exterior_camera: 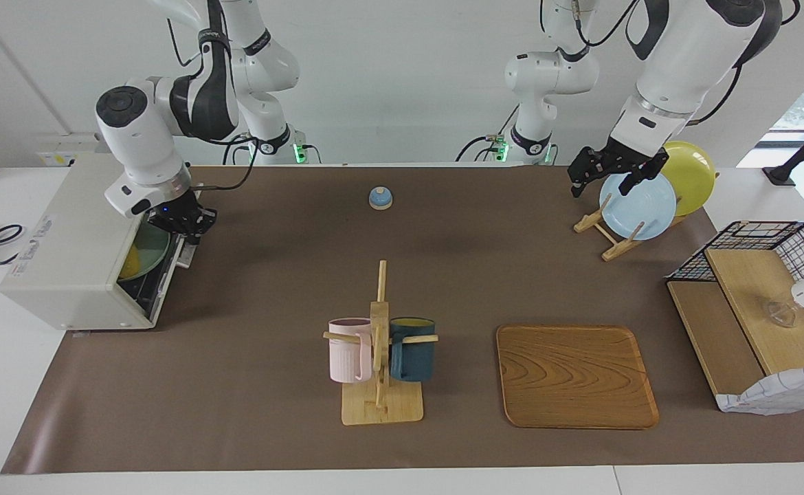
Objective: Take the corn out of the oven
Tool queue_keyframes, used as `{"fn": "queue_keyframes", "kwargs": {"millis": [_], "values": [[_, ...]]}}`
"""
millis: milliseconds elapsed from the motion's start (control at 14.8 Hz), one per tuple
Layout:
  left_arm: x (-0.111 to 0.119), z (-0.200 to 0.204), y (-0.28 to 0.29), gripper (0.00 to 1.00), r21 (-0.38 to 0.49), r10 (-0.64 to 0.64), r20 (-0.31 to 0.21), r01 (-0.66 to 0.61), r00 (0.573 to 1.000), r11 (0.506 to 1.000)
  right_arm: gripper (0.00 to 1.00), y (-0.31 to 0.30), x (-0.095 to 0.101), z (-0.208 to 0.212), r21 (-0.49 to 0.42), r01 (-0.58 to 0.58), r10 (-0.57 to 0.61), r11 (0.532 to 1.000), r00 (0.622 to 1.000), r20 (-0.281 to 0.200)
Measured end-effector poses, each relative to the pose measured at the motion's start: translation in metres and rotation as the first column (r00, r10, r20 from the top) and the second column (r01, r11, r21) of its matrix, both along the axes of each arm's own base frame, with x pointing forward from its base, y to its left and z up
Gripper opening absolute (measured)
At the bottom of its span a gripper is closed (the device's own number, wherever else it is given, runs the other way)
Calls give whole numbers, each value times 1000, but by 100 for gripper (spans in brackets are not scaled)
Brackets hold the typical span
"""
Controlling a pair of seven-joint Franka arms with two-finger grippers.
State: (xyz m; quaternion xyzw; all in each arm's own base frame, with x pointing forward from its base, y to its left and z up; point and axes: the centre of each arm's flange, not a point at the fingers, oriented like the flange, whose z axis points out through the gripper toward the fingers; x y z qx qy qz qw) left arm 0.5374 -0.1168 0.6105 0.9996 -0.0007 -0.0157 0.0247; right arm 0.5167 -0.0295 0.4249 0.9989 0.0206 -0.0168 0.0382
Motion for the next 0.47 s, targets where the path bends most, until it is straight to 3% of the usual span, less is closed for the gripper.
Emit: {"fn": "queue_keyframes", "kwargs": {"millis": [474], "values": [[1,0,0,100,-1,3,6,-3,1000,1000,1,28,14,-43,10,-21,21,1000,1000,9]]}}
